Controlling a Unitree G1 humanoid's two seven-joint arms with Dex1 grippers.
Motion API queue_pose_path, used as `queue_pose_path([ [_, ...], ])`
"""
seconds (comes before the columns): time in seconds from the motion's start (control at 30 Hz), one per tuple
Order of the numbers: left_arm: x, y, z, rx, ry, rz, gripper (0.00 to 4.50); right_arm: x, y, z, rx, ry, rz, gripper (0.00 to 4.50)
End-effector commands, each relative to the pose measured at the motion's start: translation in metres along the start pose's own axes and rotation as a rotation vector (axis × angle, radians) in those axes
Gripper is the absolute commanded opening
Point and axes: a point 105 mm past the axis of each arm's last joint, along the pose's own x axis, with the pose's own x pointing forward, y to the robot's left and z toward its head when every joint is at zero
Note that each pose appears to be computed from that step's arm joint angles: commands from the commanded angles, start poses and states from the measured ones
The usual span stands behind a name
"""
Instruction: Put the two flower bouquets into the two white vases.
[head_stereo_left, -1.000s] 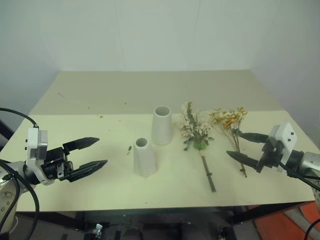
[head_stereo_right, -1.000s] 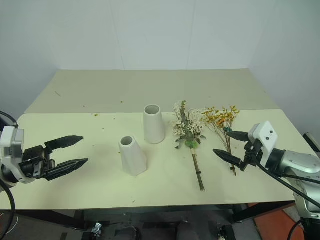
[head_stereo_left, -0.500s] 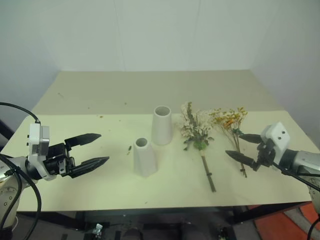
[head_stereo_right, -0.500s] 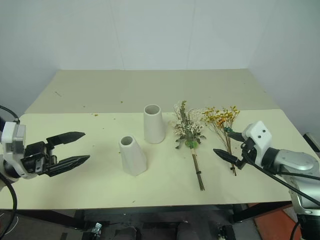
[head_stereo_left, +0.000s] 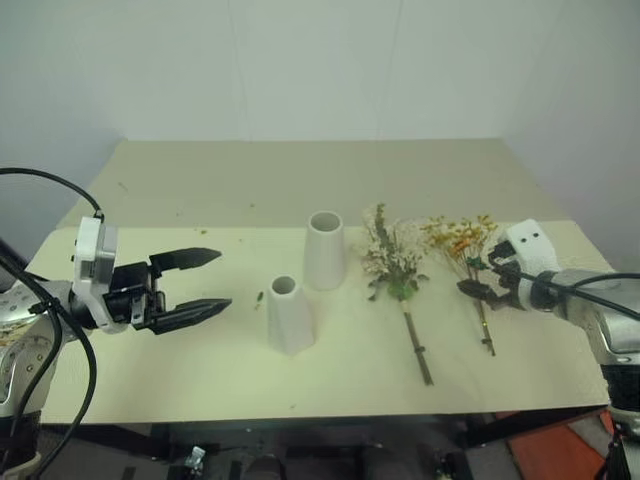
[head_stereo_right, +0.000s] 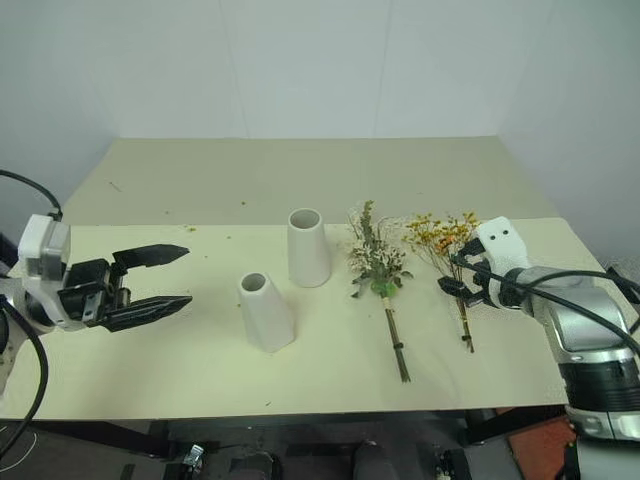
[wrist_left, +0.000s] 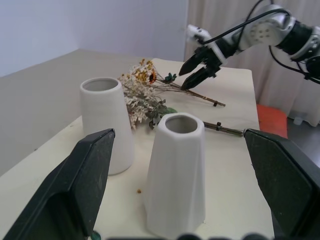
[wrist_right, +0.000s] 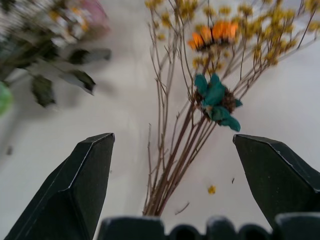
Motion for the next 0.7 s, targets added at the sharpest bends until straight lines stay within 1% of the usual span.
queue_pose_path([
  [0.03, 0.002, 0.002, 0.007, 0.044, 0.010, -0.028, 4.50, 0.012, -0.008, -0.005, 0.027, 0.044, -0.013, 4.30],
  [0.1, 0.003, 0.002, 0.007, 0.045, 0.010, -0.031, 4.50, 0.019, -0.010, -0.009, 0.029, 0.066, -0.010, 3.91],
  [0.17, 0.004, 0.002, 0.007, 0.047, 0.010, -0.032, 4.50, 0.024, -0.012, -0.010, 0.023, 0.077, -0.013, 3.24],
  [0.3, 0.001, 0.001, 0.007, 0.049, 0.010, -0.025, 4.50, 0.028, -0.016, -0.003, 0.026, 0.058, -0.017, 1.82],
  [0.33, 0.000, 0.001, 0.006, 0.049, 0.010, -0.024, 4.50, 0.028, -0.017, -0.001, 0.026, 0.048, -0.020, 1.40],
  [0.47, 0.002, 0.002, 0.007, 0.061, 0.007, -0.021, 4.50, 0.025, -0.028, 0.017, 0.079, -0.031, -0.092, 0.03],
  [0.6, 0.007, 0.007, 0.010, 0.083, -0.015, -0.021, 4.50, 0.017, -0.040, 0.042, 0.204, -0.161, -0.166, 0.03],
  [0.67, 0.013, 0.012, 0.015, 0.076, -0.043, -0.010, 4.50, 0.006, -0.046, 0.072, 0.255, -0.331, -0.200, 0.03],
  [0.7, 0.016, 0.016, 0.017, 0.064, -0.047, 0.001, 4.50, -0.002, -0.046, 0.093, 0.265, -0.446, -0.211, 0.03],
])
